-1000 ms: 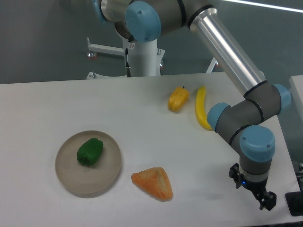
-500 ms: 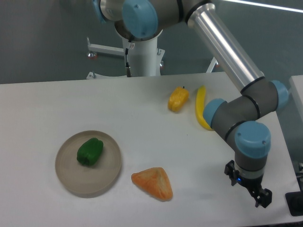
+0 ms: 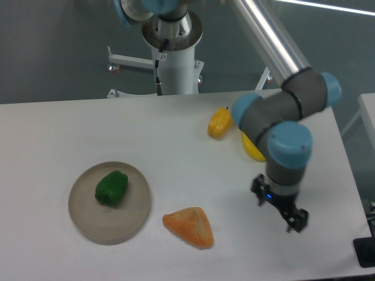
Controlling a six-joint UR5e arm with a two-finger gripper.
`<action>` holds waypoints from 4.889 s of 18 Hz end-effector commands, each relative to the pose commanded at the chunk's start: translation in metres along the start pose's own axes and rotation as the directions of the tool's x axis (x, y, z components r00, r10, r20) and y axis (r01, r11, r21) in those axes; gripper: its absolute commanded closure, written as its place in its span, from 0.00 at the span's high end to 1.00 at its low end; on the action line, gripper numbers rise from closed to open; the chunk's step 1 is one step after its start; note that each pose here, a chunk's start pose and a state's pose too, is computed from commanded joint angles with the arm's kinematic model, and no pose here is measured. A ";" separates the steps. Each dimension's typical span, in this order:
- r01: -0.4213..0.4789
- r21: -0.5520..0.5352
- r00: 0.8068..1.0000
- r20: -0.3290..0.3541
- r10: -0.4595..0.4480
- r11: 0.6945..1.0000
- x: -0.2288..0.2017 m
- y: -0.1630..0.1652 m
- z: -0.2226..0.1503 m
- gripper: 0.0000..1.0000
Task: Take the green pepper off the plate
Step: 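Move the open gripper across the table above the green pepper on the plate, then lower the open gripper around the green bell pepper, then close the gripper on the green bell pepper, then lift the green pepper off the plate and carry it toward the banana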
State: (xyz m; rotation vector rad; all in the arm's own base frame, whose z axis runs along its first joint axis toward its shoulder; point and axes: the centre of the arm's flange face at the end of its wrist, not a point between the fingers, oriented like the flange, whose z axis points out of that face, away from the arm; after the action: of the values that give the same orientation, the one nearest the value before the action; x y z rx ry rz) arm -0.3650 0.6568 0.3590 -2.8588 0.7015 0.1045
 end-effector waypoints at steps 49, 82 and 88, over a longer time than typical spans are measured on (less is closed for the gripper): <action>0.185 0.076 0.973 -0.152 -0.172 0.980 0.272 -0.130 0.087 1.00; 0.153 0.165 0.988 -0.027 -0.151 0.974 0.175 -0.107 -0.003 0.36; 0.092 0.126 0.996 -0.006 -0.092 0.988 0.108 -0.037 -0.025 0.36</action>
State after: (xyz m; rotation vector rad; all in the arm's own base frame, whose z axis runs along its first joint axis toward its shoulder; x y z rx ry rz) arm -0.2517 0.6353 0.3775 -2.7645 0.5541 0.0451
